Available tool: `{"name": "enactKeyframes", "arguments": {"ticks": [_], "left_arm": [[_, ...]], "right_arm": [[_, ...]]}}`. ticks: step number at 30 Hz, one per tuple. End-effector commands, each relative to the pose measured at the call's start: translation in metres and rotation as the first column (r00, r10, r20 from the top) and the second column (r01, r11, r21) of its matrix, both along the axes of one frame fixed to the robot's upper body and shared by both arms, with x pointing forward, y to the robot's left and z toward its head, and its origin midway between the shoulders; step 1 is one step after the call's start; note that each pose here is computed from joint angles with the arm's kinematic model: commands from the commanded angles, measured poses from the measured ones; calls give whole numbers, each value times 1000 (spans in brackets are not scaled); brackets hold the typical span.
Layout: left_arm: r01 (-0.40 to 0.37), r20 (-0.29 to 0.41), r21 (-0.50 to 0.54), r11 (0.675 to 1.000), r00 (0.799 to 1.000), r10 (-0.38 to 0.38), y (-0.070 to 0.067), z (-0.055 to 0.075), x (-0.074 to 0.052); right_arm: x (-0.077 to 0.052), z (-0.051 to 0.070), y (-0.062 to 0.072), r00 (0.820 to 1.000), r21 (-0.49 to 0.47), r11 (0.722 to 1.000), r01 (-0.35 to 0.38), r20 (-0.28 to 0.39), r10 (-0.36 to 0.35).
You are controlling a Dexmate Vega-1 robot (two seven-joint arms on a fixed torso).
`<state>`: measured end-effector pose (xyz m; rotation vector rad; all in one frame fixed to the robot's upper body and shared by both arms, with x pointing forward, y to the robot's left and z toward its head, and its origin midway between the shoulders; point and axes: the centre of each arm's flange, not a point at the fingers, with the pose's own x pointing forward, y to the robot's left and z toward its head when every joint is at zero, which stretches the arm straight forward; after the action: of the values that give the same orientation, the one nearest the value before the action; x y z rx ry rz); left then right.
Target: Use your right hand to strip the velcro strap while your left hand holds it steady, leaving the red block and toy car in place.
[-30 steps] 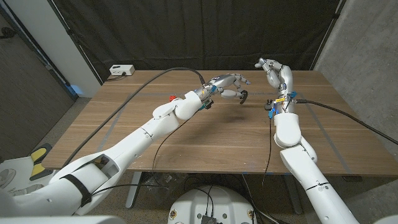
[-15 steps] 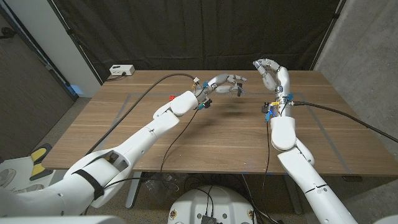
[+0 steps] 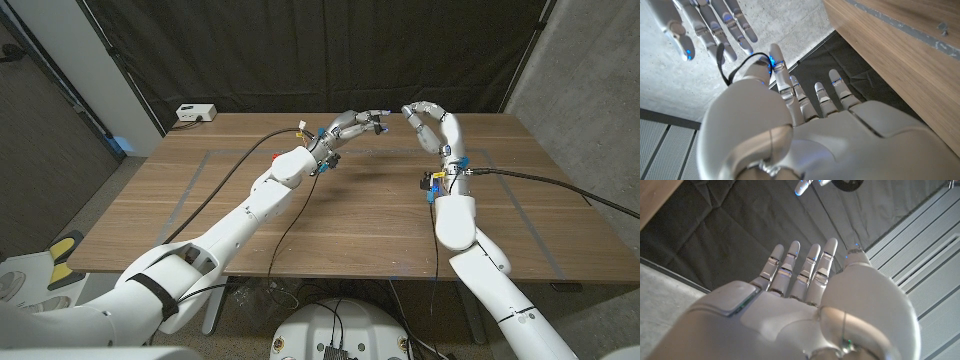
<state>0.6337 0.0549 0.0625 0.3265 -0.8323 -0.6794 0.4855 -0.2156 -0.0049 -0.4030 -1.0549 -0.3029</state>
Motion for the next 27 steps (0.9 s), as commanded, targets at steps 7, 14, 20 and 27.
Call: {"name": "enactKeyframes", "arguments": {"ticks": [7,14,20,27], "left_arm": [[-24,-28,-27,999,999,23,-8,4,1],[-40,1,10,999,999,40,-11,9,-1],[-41,-3,17,999,999,41,-14,11,-1],[-40,-19,7,999,999,40,-17,13,-1]], "right_arm": [[-19,-30,42,780,19,824,567,311,-544],[-17,-35,56,708,32,763,646,348,-614],[-15,-38,71,643,17,700,714,378,-666],[-8,-39,85,548,-6,596,803,397,-736]]}}
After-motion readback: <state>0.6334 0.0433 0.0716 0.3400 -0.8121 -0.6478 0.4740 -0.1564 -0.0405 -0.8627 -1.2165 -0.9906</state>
